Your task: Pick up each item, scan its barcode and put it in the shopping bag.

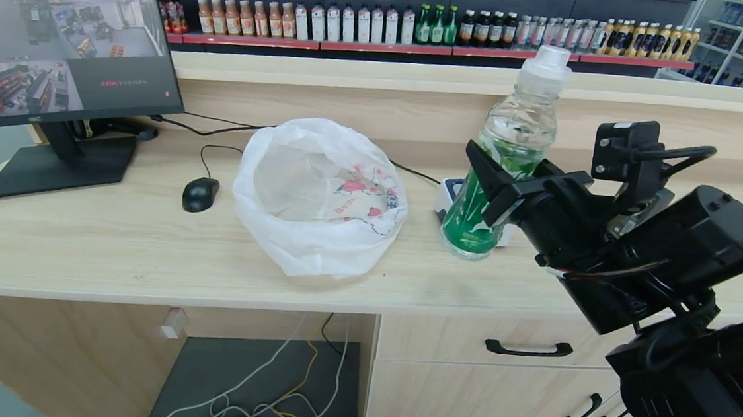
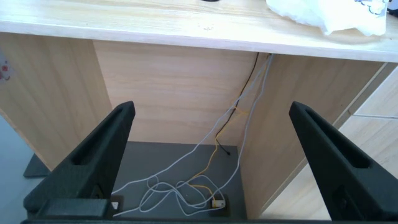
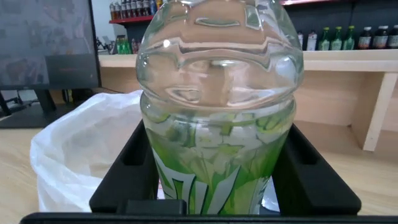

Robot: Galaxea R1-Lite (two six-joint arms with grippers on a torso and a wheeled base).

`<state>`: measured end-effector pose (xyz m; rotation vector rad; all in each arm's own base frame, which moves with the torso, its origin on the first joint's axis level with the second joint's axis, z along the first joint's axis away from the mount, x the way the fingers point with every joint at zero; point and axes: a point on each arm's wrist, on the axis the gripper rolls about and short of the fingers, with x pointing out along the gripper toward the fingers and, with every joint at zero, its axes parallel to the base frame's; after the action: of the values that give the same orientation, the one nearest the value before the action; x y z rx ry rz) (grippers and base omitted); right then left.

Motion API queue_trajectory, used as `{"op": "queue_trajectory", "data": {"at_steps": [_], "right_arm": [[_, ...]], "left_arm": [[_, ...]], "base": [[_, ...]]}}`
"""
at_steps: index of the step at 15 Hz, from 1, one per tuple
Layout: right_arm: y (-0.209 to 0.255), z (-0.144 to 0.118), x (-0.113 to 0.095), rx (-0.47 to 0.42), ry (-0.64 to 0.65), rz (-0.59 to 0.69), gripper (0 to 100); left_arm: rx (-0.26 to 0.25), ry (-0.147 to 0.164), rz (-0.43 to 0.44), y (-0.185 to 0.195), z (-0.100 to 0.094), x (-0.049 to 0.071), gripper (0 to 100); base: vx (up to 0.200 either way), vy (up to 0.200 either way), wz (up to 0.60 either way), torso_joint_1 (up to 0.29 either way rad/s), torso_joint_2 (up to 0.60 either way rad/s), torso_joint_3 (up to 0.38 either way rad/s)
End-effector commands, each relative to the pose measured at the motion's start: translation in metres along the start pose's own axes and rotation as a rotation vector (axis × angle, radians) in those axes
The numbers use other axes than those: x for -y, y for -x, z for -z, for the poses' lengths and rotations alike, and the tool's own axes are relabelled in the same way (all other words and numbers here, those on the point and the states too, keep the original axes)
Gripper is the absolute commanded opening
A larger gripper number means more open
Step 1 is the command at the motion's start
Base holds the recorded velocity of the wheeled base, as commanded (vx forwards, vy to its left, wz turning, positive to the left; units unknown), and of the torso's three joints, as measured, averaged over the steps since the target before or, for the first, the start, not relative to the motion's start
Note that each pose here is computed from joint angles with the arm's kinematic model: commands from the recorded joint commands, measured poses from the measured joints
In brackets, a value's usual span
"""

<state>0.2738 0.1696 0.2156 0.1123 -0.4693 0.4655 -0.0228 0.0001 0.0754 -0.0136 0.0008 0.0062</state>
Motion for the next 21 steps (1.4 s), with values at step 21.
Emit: {"op": "queue_trajectory", "data": {"at_steps": [21], "right_arm": [[-0.07, 0.029, 0.07, 0.14, -0.75, 0.398, 0]], "left_arm": [[0.001, 0.0, -0.001, 0.0, 0.0, 0.0, 100]], "base": [[0.0, 0.0, 0.0, 0.0, 0.0, 0.0]]}}
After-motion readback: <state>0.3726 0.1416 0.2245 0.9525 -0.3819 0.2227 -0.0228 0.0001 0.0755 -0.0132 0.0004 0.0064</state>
